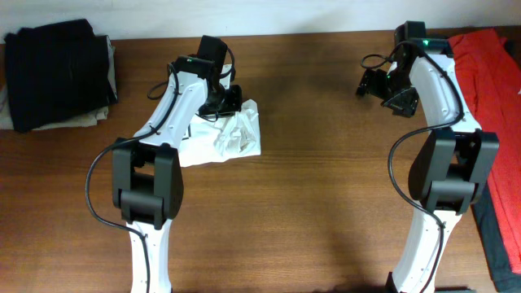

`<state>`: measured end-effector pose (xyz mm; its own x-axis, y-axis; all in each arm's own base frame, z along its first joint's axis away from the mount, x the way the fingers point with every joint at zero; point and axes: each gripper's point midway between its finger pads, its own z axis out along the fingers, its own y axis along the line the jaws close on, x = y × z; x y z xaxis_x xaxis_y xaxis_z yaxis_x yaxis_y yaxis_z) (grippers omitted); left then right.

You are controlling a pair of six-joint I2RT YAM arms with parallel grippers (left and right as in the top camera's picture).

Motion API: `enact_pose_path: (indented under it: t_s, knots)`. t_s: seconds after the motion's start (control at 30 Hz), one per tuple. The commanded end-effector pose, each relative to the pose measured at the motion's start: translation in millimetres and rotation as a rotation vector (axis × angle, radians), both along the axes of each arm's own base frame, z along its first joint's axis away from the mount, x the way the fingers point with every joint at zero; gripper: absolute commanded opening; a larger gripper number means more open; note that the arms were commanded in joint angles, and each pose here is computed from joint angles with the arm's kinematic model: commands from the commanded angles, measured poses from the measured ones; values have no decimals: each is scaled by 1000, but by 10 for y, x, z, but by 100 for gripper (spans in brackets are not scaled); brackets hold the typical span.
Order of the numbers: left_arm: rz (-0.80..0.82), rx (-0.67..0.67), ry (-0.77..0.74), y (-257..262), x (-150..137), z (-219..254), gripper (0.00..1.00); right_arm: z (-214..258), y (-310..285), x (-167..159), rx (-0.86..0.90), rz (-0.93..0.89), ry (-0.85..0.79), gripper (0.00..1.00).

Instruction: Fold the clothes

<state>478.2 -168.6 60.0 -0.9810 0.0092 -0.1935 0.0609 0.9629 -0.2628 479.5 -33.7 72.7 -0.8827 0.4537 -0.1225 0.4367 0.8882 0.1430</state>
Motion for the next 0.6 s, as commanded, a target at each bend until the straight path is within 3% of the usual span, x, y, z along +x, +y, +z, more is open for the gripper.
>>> enact_pose_path:
  t_s: [0.0, 0.17, 0.33, 0.57]
  knots:
    - [-29, -97, 2, -195, 11, 122, 1, 39, -29, -7, -8, -16, -5, 99]
    - [-59, -117, 7, -336, -82, 426, 1, 39, -29, -7, -8, -16, -5, 99]
    - [-113, -152, 33, -594, -228, 445, 1, 39, -29, -7, -8, -16, -5, 99]
    - [-163, -99, 2, -818, -300, 372, 1, 39, -29, -7, -8, -16, -5, 99]
